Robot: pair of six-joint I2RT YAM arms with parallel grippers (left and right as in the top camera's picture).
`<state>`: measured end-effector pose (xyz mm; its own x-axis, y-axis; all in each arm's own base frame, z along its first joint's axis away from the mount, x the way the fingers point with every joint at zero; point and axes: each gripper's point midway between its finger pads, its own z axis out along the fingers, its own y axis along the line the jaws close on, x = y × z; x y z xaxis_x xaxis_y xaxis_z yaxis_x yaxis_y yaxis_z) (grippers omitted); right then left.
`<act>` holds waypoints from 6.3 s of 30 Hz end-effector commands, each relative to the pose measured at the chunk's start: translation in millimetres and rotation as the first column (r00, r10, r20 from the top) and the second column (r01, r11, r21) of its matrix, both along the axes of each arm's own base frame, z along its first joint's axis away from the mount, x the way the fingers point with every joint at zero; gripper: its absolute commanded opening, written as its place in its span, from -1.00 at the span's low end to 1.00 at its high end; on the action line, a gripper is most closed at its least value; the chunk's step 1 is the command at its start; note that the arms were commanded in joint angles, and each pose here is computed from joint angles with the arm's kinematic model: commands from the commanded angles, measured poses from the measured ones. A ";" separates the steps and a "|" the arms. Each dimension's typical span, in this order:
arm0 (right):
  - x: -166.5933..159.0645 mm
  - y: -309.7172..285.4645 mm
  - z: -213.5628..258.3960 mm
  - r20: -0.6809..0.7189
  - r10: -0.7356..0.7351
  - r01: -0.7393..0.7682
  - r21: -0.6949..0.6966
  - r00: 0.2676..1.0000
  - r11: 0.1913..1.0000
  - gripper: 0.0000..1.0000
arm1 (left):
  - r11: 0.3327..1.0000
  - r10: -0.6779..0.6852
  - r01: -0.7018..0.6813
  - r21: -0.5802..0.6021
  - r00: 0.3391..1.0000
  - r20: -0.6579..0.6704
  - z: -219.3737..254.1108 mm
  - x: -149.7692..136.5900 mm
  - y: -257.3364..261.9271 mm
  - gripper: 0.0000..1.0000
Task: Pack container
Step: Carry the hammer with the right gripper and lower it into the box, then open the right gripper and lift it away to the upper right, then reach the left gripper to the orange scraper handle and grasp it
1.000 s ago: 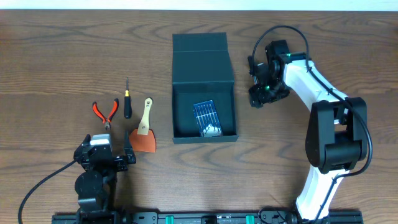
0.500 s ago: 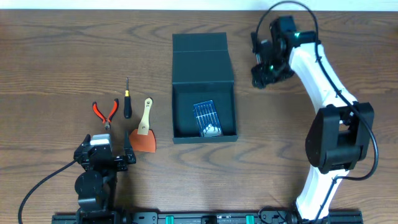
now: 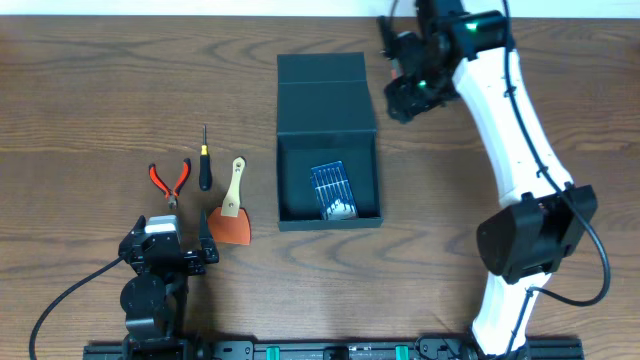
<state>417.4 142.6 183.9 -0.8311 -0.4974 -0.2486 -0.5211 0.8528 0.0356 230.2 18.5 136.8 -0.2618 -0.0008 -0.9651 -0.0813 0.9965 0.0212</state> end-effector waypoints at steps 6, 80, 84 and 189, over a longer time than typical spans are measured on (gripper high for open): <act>-46.5 64.1 7.3 -0.059 0.160 -0.161 -0.009 0.985 0.987 -0.26 | 1.000 -0.012 0.012 -0.006 1.000 -0.025 -11.8 -0.1 -2.3 0.97; -33.7 80.7 2.6 0.045 -0.031 0.035 -0.078 0.998 0.996 0.98 | 1.000 -0.012 0.012 -0.006 1.000 -0.025 -11.8 -0.1 -2.3 0.97; 15.5 -1.4 62.6 0.245 -0.340 0.369 -0.083 0.908 0.926 0.99 | 1.000 -0.012 0.012 -0.006 1.000 -0.025 -11.8 -0.1 -2.3 0.97; 32.3 -157.4 81.6 0.147 -0.718 0.716 0.079 0.680 0.694 0.99 | 0.969 -0.177 0.223 -0.102 0.348 -0.921 -125.3 101.0 -83.5 0.98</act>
<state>450.4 -13.0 257.9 -0.8936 0.2237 -0.3891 0.2364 0.9715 0.0157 326.8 -67.2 12.9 -0.9684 0.2159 -0.1249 0.2219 0.9744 -0.0363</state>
